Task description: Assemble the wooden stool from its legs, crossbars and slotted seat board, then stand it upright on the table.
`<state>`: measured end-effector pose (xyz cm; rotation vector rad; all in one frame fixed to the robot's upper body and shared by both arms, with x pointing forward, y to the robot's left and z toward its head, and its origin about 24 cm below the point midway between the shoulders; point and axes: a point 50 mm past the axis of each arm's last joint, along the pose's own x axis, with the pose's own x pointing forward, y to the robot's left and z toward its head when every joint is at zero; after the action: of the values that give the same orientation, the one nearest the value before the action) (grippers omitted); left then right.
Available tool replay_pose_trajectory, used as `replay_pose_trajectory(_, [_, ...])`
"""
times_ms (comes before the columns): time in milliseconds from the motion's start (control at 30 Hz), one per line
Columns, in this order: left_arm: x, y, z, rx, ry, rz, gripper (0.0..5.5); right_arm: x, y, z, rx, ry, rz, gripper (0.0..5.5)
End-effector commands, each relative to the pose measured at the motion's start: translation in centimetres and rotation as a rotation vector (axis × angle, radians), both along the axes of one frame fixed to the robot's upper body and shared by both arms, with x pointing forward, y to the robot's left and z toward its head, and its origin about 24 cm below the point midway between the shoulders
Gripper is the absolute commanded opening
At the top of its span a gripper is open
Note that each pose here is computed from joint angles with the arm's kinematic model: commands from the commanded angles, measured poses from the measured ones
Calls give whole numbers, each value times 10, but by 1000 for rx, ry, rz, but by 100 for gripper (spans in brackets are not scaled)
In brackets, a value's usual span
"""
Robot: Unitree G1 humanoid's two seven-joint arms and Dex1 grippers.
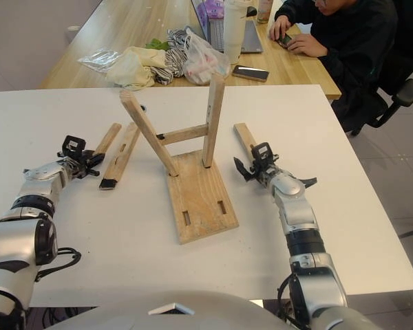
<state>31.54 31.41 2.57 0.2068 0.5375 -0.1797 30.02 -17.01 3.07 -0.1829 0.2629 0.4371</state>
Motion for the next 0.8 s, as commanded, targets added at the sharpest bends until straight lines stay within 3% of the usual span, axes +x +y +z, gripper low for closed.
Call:
replay_pose_trajectory(33, [-8,0,-13,0,47,22,125,4,-7,7,-22,-32,-6,400])
replay_pose_trajectory(100, [6,1,8,-11,-90,60,125,6,-9,13,-23,-61,-21,400])
replay_pose_trajectory(200, [48,-10,91,-195,-538,104,125,15,-25,34,21,-143,-102,400])
replay_pose_trajectory(300, [67,-54,188,-282,-988,-94,125,25,-35,88,247,-299,-135,400])
replay_pose_trajectory(367, [63,-94,222,-270,-1142,-283,125,23,-29,132,482,-394,-58,400])
replay_pose_trajectory(467, [50,-142,232,-200,-1238,-490,125,4,-3,188,750,-495,191,400])
replay_pose_trajectory(567, [35,-175,228,-257,-1289,-604,125,-10,24,218,973,-458,349,400])
replay_pose_trajectory(800, [1,-208,223,-384,-1323,-765,125,-2,35,212,1496,-97,280,400])
